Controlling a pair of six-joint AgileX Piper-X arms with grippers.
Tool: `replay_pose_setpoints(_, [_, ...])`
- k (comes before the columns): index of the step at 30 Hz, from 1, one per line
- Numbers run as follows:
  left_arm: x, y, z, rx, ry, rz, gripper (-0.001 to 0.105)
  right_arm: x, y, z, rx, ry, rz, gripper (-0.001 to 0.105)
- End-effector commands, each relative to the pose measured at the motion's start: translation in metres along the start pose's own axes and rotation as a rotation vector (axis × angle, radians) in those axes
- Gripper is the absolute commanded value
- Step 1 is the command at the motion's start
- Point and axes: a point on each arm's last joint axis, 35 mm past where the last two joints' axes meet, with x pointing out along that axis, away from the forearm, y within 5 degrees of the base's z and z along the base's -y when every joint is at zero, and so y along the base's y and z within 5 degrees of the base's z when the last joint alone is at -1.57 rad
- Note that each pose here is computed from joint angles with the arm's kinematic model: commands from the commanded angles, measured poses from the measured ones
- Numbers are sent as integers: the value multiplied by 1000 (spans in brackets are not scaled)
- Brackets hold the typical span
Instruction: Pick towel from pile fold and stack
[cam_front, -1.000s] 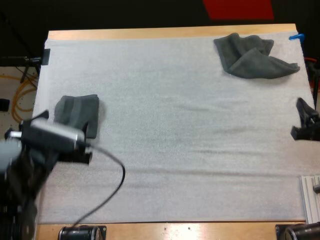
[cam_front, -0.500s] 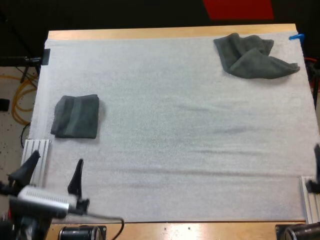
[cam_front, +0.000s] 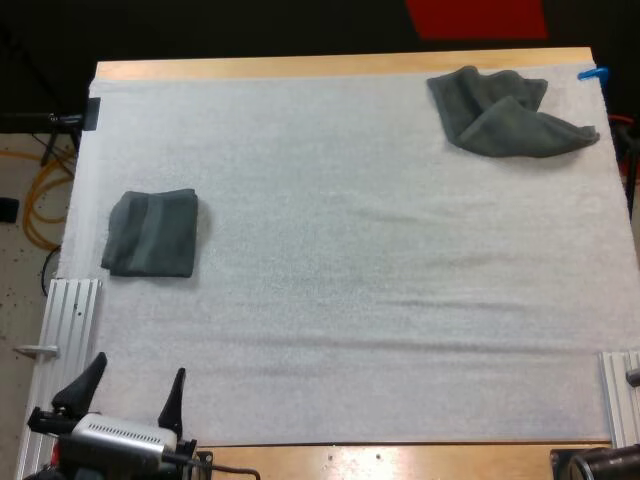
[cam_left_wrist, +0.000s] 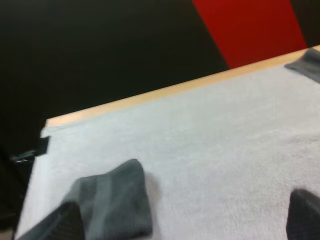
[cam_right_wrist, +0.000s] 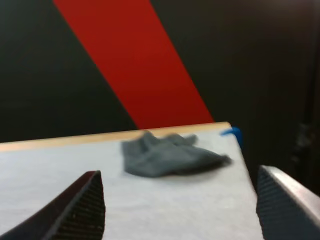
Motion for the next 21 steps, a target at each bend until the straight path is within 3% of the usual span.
replay_pose_setpoints(1, [4,1,-3,-16,47,-10,78,3,0,0,-2,37,-13,63])
replay_pose_setpoints(5, [5,1,-10,-21,107,-7,78,7,1,-2,-4,50,-14,63])
replay_pose_setpoints(14, [14,2,7,19,-76,-7,78,33,6,0,4,-63,-12,63])
replay_pose_setpoints(21, [33,5,-3,13,-54,-6,78,58,17,-12,-15,-71,88,63])
